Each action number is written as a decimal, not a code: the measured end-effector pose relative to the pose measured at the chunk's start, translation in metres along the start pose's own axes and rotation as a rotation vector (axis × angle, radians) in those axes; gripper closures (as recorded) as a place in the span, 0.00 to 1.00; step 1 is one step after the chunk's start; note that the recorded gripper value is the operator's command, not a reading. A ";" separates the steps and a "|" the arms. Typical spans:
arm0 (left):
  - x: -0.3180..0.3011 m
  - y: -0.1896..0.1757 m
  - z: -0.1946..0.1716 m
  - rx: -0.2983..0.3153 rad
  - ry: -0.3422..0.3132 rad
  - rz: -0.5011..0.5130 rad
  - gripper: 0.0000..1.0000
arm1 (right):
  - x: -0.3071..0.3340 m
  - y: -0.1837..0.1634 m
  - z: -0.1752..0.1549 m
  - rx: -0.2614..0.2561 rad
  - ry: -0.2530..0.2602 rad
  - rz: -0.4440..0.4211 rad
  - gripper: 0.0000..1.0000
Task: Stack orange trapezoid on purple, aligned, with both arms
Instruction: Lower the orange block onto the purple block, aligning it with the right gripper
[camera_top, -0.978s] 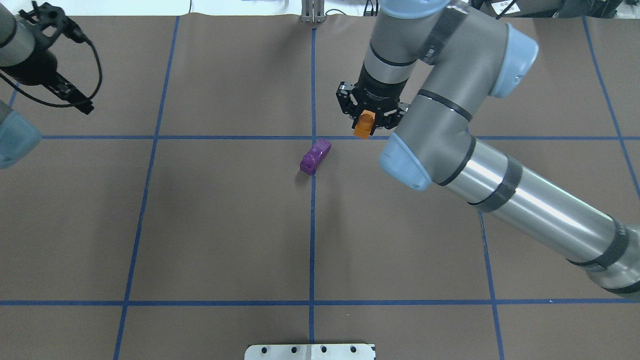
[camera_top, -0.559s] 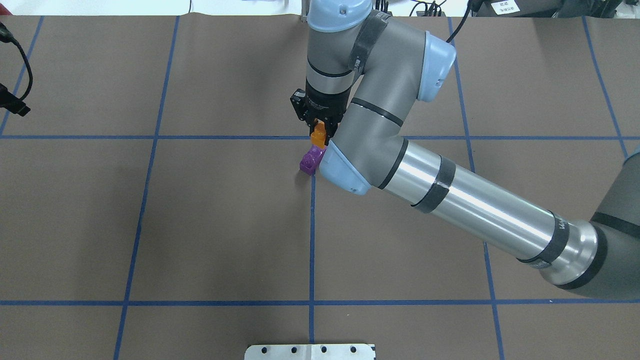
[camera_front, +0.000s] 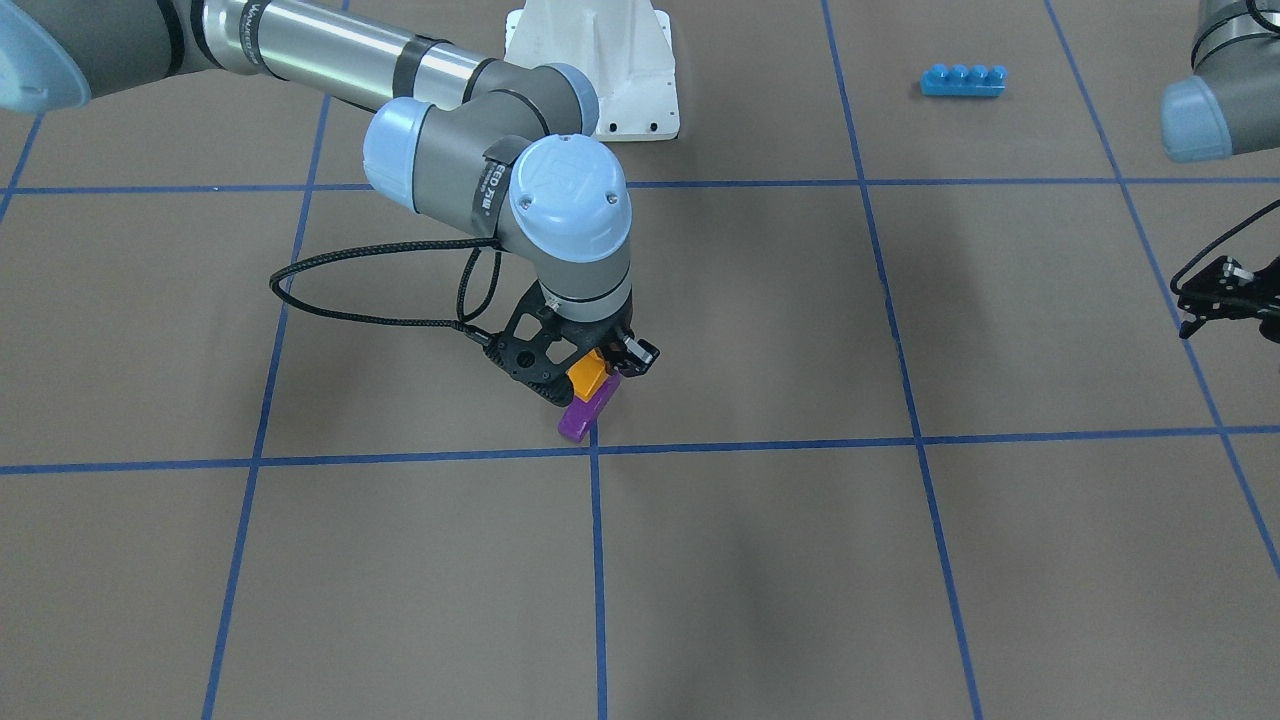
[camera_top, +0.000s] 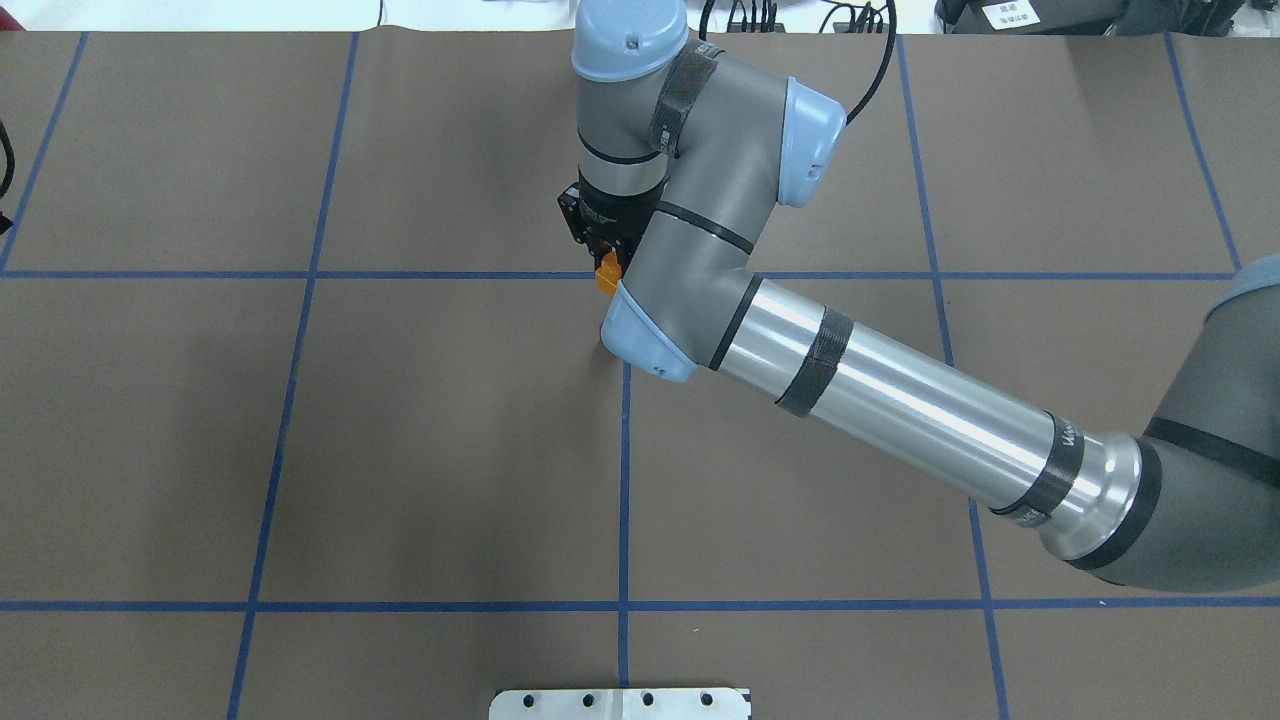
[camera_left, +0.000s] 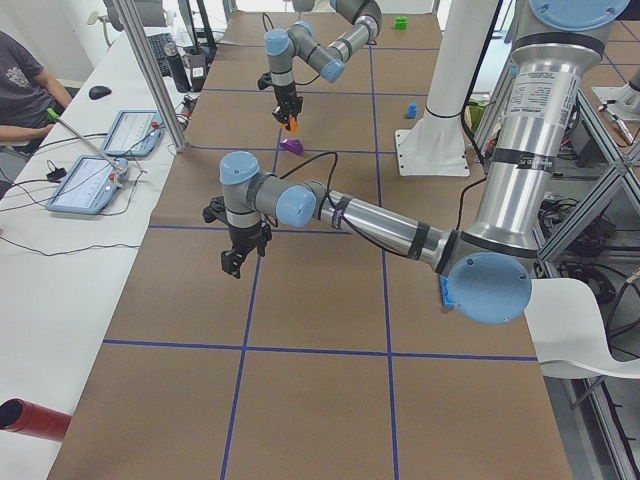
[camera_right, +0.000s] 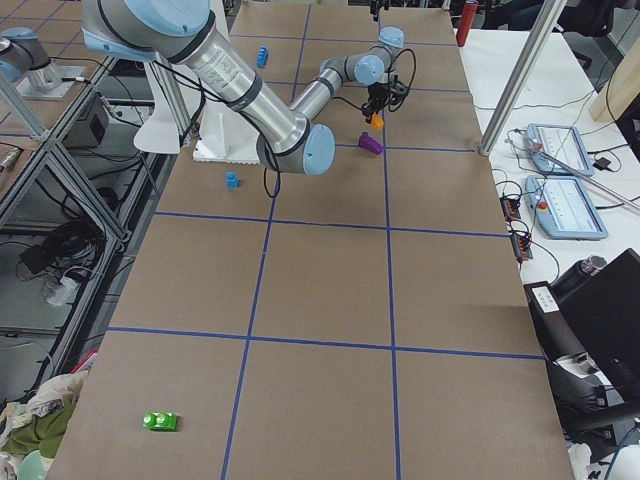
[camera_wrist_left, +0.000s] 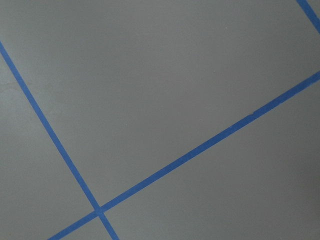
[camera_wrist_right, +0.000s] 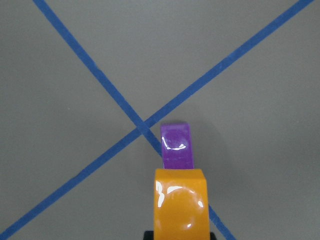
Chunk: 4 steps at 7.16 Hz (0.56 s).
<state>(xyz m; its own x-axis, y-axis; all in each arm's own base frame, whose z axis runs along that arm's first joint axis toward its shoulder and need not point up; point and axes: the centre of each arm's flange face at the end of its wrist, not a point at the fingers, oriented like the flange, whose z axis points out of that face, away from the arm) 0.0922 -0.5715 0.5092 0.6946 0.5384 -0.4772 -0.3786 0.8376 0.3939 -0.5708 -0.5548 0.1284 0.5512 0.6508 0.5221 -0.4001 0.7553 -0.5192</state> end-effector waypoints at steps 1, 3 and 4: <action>0.000 0.000 0.001 -0.002 -0.001 0.001 0.00 | 0.001 0.005 0.010 -0.005 0.013 0.031 1.00; 0.000 0.001 0.003 -0.006 -0.003 0.000 0.00 | 0.002 0.012 0.030 -0.013 0.024 0.040 1.00; -0.001 0.001 0.004 -0.008 -0.003 -0.001 0.00 | 0.002 0.013 0.034 -0.015 0.023 0.038 1.00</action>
<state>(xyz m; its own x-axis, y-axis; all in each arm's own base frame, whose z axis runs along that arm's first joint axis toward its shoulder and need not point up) 0.0941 -0.5715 0.5132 0.6968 0.5373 -0.4753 -0.3828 0.8388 0.3870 -0.6000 -0.5412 0.1454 0.5526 0.6770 0.4861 -0.4105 0.7287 -0.5482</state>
